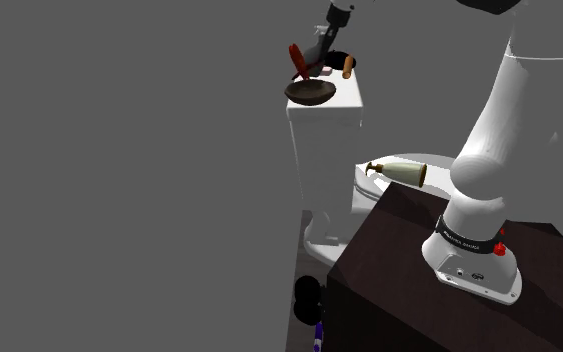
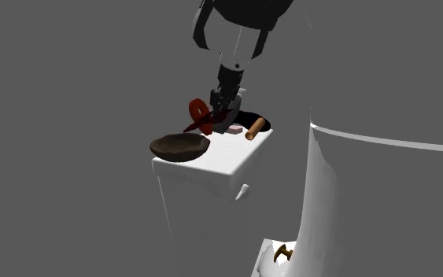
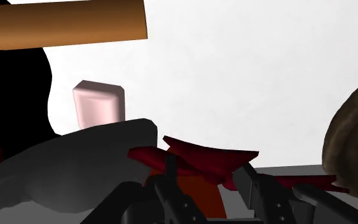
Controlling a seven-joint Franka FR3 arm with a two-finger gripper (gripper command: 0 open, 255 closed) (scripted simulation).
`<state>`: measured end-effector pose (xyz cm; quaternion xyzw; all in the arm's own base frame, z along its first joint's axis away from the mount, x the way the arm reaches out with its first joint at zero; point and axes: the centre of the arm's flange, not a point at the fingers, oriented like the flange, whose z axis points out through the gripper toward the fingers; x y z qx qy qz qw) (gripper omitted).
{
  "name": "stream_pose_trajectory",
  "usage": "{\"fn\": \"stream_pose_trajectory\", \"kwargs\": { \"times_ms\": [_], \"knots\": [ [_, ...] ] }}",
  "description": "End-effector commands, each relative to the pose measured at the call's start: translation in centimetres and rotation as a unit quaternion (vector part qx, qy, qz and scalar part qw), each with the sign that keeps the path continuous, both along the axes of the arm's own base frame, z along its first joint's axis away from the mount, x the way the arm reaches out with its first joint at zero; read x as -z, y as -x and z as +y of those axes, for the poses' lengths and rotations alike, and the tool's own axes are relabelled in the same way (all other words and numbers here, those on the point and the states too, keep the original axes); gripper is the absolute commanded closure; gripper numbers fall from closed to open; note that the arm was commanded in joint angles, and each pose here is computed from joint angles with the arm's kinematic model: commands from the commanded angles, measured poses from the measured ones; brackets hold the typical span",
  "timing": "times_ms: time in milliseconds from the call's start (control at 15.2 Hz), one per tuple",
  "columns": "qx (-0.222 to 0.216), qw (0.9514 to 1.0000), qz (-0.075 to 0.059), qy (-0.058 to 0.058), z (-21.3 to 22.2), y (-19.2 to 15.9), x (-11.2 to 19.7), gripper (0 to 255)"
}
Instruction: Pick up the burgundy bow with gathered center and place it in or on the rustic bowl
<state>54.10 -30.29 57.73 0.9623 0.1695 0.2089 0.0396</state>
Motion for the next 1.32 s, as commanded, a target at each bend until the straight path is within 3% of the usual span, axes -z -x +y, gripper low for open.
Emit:
{"fn": "stream_pose_trajectory", "kwargs": {
  "times_ms": [0,264,1122,1254],
  "knots": [
    [0.000,1.0000,0.000,0.000,0.0,0.0,-1.1,255],
    [0.000,1.0000,0.000,0.000,0.0,0.0,-3.2,255],
    [0.000,1.0000,0.000,0.000,15.2,7.8,-2.2,255],
    [0.000,1.0000,0.000,0.000,15.2,7.8,-1.2,255]
  ]
}}
